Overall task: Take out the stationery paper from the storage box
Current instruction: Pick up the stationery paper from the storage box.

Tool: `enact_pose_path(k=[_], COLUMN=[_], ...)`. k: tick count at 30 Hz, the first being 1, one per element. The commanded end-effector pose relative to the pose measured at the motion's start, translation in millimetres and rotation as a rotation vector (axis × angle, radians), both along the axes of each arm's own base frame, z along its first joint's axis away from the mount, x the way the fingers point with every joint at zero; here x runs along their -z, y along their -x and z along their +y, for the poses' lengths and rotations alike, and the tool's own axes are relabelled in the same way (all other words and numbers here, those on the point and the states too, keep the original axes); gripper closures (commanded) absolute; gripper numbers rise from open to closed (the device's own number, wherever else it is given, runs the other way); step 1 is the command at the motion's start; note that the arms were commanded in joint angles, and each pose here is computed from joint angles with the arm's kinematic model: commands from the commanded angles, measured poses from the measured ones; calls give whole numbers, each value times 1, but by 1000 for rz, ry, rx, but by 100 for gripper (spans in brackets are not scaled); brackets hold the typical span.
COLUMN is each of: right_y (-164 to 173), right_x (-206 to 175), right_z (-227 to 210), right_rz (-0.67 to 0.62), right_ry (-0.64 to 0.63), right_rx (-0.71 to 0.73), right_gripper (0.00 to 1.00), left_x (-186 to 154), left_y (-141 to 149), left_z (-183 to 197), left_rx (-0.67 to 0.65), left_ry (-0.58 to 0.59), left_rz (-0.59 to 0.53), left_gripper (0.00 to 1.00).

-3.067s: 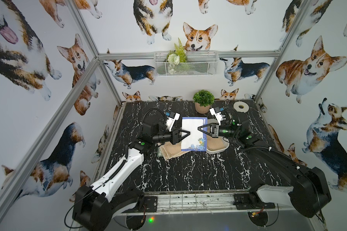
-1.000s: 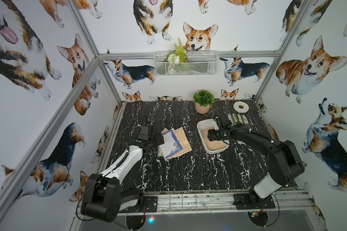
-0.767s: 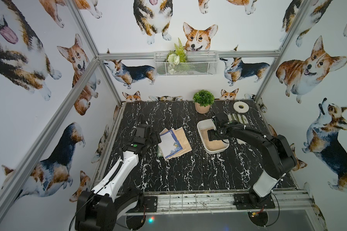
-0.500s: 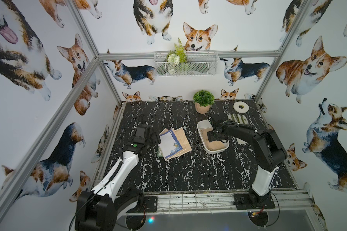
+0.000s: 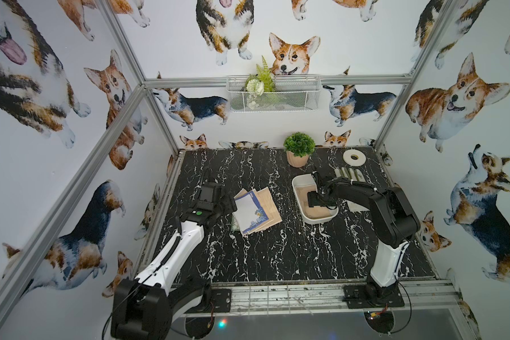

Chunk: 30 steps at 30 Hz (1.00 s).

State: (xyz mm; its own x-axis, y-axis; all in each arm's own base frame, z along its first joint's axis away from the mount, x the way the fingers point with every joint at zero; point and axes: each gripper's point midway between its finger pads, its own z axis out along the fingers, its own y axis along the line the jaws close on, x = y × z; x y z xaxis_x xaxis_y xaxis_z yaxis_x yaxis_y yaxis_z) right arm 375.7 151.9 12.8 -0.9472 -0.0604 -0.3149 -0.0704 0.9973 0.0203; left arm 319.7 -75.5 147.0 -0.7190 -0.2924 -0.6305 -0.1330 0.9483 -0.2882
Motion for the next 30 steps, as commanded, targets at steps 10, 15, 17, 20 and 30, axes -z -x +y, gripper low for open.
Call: enact_pose_path(k=[10,15,17,20,30], right_y=[25,19,17,15,13], right_x=[15,-7,-16,-31,-71], right_z=[2,6,7,8,4], right_rz=[120,64,45,14,-95], right_ry=[-49,-75,-85,-86,-105], right_rx=[20,16,15,11,20], right_gripper=[66,95,100,100,100], left_x=[3,1,0,0,-16], left_y=[2,2,1,1,-6], left_z=[2,0,-1,-3,-50], left_rx=[-3,1,4,7,183], left_ry=[-9,4,8,18,228], left_rz=[9,4,4,3,-54], left_gripper=[21,21,21,21,21])
